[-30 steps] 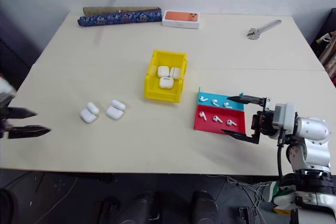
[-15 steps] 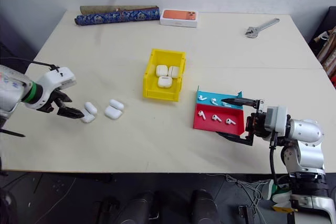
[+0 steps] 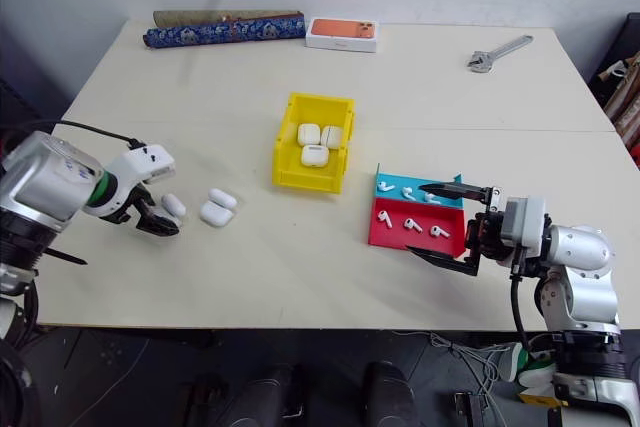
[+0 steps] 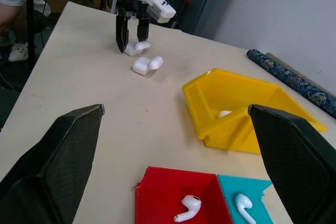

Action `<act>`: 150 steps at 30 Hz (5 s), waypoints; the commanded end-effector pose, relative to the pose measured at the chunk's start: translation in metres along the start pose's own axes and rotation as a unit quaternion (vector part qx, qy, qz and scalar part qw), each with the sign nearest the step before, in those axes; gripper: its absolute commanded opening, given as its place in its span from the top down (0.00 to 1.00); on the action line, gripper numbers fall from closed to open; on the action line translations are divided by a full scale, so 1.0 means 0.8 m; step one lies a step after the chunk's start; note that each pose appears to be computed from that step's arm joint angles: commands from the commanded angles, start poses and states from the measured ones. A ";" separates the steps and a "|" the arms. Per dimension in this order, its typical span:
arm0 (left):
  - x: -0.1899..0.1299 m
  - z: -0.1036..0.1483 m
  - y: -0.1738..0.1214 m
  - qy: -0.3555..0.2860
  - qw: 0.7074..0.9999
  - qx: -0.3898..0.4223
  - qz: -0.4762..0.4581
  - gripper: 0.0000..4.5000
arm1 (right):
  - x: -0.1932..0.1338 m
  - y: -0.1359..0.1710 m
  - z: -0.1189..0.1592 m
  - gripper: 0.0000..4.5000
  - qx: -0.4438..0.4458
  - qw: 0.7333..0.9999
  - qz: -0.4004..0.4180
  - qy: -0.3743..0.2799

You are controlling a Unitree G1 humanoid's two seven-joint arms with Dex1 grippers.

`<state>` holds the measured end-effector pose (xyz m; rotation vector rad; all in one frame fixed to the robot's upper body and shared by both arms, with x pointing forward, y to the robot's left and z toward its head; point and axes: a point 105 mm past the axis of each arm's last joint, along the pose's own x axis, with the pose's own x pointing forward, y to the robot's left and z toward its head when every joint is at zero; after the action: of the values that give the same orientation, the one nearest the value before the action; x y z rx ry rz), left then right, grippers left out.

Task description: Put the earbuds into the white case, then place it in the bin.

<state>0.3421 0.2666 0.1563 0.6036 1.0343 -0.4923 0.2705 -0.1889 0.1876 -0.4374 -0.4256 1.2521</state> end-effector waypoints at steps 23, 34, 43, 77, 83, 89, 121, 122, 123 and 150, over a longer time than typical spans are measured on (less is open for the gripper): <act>0.016 -0.022 -0.008 0.015 0.999 -0.035 0.034 0.01 | 0.001 -0.002 0.017 0.00 -0.027 0.999 -0.025 -0.004; 0.028 -0.032 -0.006 0.015 0.998 -0.053 0.024 0.39 | 0.006 -0.006 0.020 0.00 -0.028 0.999 -0.026 -0.006; -0.040 -0.001 -0.015 -0.187 0.979 -0.027 -0.070 0.38 | -0.006 -0.007 0.013 0.00 -0.027 0.999 -0.039 0.008; -0.066 0.123 -0.250 -0.703 0.606 0.178 -0.327 0.38 | -0.050 -0.026 -0.007 0.00 0.124 0.930 -0.106 0.330; -0.062 0.123 -0.248 -0.700 0.618 0.175 -0.313 0.38 | -0.019 -0.020 -0.023 0.08 0.122 0.905 -0.057 0.405; -0.059 0.118 -0.249 -0.696 0.628 0.164 -0.307 0.38 | -0.020 -0.030 -0.044 0.52 0.095 0.885 -0.065 0.452; -0.055 0.109 -0.253 -0.685 0.644 0.156 -0.303 0.38 | -0.023 -0.032 -0.079 0.68 0.083 0.843 -0.018 0.531; -0.055 0.109 -0.254 -0.685 0.644 0.156 -0.303 0.38 | -0.022 -0.033 -0.079 0.68 0.081 0.843 -0.018 0.531; -0.055 0.109 -0.254 -0.685 0.644 0.156 -0.303 0.38 | -0.024 -0.033 -0.079 0.68 0.080 0.839 -0.019 0.537; -0.051 0.106 -0.259 -0.683 0.646 0.153 -0.305 0.38 | -0.040 -0.024 -0.086 0.68 0.175 0.789 -0.087 0.583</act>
<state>0.2522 0.0622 0.1712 -0.0101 -0.3622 -1.4365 0.3116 -0.2274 0.1348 -0.7509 0.8125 0.6820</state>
